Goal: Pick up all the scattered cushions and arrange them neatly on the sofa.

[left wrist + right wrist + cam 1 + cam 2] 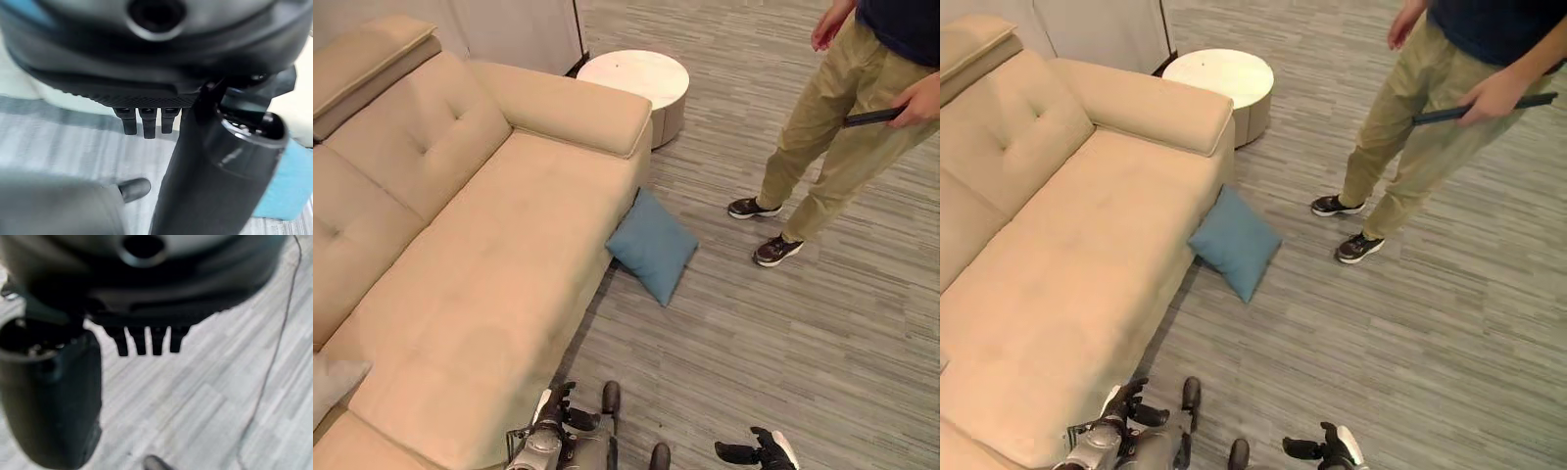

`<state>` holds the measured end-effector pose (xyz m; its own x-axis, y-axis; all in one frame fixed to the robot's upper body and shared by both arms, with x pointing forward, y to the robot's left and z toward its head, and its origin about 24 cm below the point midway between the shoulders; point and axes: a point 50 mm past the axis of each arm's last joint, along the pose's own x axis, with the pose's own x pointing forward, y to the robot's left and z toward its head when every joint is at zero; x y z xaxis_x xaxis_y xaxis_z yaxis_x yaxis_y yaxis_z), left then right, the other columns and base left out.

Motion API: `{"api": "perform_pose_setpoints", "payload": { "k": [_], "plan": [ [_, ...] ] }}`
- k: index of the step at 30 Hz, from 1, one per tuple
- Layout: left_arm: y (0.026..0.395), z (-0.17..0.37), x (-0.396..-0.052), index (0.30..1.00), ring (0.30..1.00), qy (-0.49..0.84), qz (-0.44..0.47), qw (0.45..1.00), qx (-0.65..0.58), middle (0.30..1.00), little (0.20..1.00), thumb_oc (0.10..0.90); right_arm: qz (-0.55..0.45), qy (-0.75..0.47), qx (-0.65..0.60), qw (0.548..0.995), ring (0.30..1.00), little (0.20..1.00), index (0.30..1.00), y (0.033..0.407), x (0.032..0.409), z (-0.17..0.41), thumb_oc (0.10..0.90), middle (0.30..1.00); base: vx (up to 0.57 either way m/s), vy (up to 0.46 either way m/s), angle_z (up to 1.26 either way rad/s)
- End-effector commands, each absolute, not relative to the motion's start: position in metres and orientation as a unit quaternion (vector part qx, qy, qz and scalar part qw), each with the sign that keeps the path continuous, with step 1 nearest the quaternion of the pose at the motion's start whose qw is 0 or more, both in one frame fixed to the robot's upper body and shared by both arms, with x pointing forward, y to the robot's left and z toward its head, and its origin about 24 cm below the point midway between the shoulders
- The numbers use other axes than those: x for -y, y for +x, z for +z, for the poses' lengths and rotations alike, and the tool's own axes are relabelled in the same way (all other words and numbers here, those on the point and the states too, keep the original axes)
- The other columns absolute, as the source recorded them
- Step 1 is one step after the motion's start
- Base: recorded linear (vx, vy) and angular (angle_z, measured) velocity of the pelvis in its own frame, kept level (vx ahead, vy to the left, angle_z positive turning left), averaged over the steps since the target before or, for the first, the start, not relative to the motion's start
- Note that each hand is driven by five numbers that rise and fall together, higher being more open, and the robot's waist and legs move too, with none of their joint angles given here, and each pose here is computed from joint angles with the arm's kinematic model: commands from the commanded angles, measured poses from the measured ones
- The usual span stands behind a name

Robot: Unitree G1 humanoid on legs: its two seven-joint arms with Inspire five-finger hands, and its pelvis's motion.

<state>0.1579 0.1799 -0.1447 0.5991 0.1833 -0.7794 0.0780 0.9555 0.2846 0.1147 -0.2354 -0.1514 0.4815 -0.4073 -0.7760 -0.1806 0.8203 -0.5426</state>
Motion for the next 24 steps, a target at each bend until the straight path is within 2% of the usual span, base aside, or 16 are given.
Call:
{"api": "perform_pose_setpoints", "payload": {
  "k": [1, 5, 11, 12, 13, 19, 24],
  "plan": [
    [0.142, -0.148, -0.197, 0.900, 0.900, 0.144, 0.074, 0.872, -0.461, 0.900, 0.900, 0.800, -0.064, -0.321, -0.481, 0.813, 0.900, 0.900, 0.900, 0.118, 0.240, -0.147, 0.800, 0.900, 0.44, 0.158, -0.53],
    [0.143, -0.145, -0.211, 0.900, 0.900, 0.162, 0.082, 0.870, -0.458, 0.900, 0.900, 0.800, -0.042, -0.335, -0.462, 0.820, 0.900, 0.900, 0.900, 0.134, 0.234, -0.143, 0.800, 0.900, 0.34, 0.162, -0.57],
    [0.145, -0.144, -0.215, 0.900, 0.900, 0.165, 0.086, 0.871, -0.455, 0.900, 0.900, 0.800, -0.030, -0.345, -0.436, 0.831, 0.900, 0.900, 0.900, 0.150, 0.231, -0.137, 0.800, 0.900, 0.21, -0.035, 0.32],
    [0.144, -0.144, -0.215, 0.900, 0.900, 0.169, 0.085, 0.869, -0.457, 0.900, 0.900, 0.800, -0.027, -0.347, -0.432, 0.832, 0.900, 0.900, 0.900, 0.152, 0.230, -0.136, 0.800, 0.900, 0.40, -0.229, 0.14],
    [0.141, -0.147, -0.211, 0.900, 0.900, 0.172, 0.070, 0.868, -0.461, 0.900, 0.900, 0.800, -0.061, -0.354, -0.419, 0.834, 0.900, 0.900, 0.900, 0.163, 0.259, -0.124, 0.800, 0.900, 0.32, -0.191, -0.02],
    [0.129, -0.154, -0.197, 0.900, 0.900, 0.168, 0.049, 0.857, -0.484, 0.900, 0.900, 0.800, -0.039, -0.348, -0.439, 0.827, 0.900, 0.900, 0.900, 0.155, 0.249, -0.133, 0.800, 0.900, 0.29, -0.237, 0.11],
    [0.134, -0.154, -0.189, 0.900, 0.900, 0.157, 0.035, 0.863, -0.479, 0.900, 0.900, 0.800, -0.043, -0.338, -0.442, 0.830, 0.900, 0.900, 0.900, 0.155, 0.249, -0.133, 0.800, 0.900, 0.18, -0.261, 0.27]
  ]
}}
